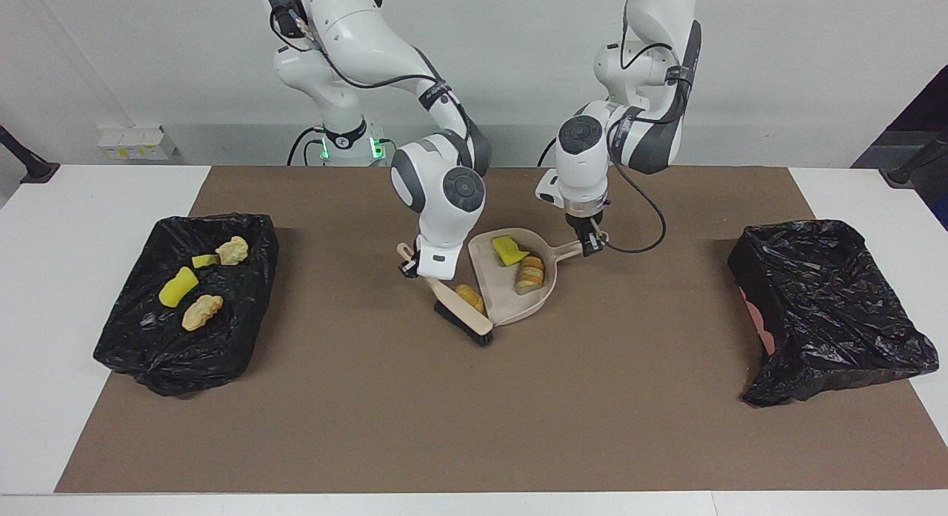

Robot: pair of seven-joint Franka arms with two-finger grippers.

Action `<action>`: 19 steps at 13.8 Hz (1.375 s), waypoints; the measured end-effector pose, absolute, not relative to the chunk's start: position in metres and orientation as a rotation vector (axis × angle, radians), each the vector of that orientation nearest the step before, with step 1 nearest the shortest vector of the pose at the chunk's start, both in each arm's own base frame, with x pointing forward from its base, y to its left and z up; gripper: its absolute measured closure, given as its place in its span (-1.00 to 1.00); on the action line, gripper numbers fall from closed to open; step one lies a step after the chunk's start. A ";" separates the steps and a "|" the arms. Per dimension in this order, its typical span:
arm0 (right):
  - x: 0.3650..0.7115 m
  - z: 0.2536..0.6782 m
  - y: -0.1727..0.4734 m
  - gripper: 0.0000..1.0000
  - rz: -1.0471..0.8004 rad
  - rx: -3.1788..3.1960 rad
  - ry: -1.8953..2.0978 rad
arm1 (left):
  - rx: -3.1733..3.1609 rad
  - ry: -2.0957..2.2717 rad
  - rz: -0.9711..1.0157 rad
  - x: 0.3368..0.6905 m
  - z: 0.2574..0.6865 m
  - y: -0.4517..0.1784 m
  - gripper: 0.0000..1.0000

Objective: Sweep and dump trash in bin
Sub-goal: 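Sweep the far bread piece into the dustpan with the right gripper, then carry the loaded dustpan with the left gripper and tip it into the bag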

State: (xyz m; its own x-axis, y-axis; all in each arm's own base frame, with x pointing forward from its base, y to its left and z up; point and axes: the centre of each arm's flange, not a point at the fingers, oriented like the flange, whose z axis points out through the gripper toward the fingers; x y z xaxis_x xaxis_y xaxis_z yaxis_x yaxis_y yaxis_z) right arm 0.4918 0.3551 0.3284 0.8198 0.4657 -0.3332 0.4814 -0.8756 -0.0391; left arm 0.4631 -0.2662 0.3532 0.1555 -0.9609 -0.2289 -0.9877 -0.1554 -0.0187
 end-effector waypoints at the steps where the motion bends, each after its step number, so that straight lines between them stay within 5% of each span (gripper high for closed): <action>1: 0.492 0.328 0.355 0.48 -0.529 2.964 0.748 | -2.257 1.927 0.244 0.463 0.353 -0.266 0.37; 9: 0.509 0.391 0.293 0.48 -0.640 3.022 0.362 | -2.146 2.066 0.254 0.478 0.356 -0.245 0.37; 19: 0.373 0.357 0.412 0.48 -0.668 3.049 0.038 | -2.130 2.181 0.179 0.519 0.383 -0.191 0.37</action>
